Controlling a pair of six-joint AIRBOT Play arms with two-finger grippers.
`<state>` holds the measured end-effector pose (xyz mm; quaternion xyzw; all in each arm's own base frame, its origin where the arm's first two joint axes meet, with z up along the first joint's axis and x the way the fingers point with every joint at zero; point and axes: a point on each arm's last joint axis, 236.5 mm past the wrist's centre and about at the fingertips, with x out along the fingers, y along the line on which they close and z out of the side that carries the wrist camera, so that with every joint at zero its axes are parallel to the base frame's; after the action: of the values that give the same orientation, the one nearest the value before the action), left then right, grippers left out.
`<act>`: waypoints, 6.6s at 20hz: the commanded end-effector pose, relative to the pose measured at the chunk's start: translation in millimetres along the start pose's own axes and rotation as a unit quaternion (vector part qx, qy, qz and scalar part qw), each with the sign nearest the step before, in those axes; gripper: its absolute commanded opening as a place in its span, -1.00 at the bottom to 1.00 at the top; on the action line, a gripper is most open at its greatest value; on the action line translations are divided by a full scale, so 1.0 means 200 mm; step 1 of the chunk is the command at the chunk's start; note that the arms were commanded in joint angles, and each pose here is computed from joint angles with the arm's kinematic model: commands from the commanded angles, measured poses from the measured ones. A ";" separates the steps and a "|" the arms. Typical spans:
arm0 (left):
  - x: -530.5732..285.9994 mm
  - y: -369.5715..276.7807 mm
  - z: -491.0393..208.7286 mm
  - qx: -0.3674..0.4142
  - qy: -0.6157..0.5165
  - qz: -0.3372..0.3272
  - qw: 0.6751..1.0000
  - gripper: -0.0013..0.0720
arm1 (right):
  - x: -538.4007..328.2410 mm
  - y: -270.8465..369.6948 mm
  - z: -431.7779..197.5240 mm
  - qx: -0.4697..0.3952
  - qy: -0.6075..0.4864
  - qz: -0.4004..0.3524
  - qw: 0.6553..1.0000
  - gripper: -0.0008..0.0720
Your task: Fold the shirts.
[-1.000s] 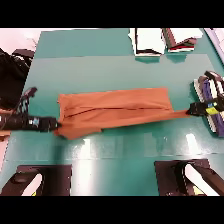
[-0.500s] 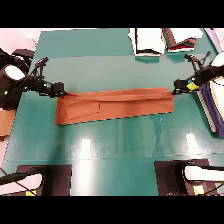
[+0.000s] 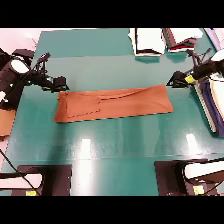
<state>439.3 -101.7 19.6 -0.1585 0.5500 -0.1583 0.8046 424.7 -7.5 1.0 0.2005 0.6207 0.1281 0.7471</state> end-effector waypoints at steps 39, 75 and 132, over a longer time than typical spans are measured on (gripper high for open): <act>0.74 -0.94 -0.17 0.081 0.062 -0.096 0.990 -0.91 | -0.35 1.71 -0.06 -0.299 -0.078 0.193 0.931 -0.93; -0.79 -0.71 0.40 0.154 -0.236 -0.006 0.959 -0.90 | 1.07 1.28 -0.41 -0.030 0.091 0.212 0.973 0.46; -0.65 -1.23 0.10 0.219 -0.182 -0.095 0.954 -0.90 | -1.38 -1.19 -0.86 0.278 -0.247 -0.305 0.877 -0.37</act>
<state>394.5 -264.8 240.3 -0.0619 0.3288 -0.3167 0.8875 227.4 -322.3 146.3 0.1976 0.4234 -0.3193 0.8245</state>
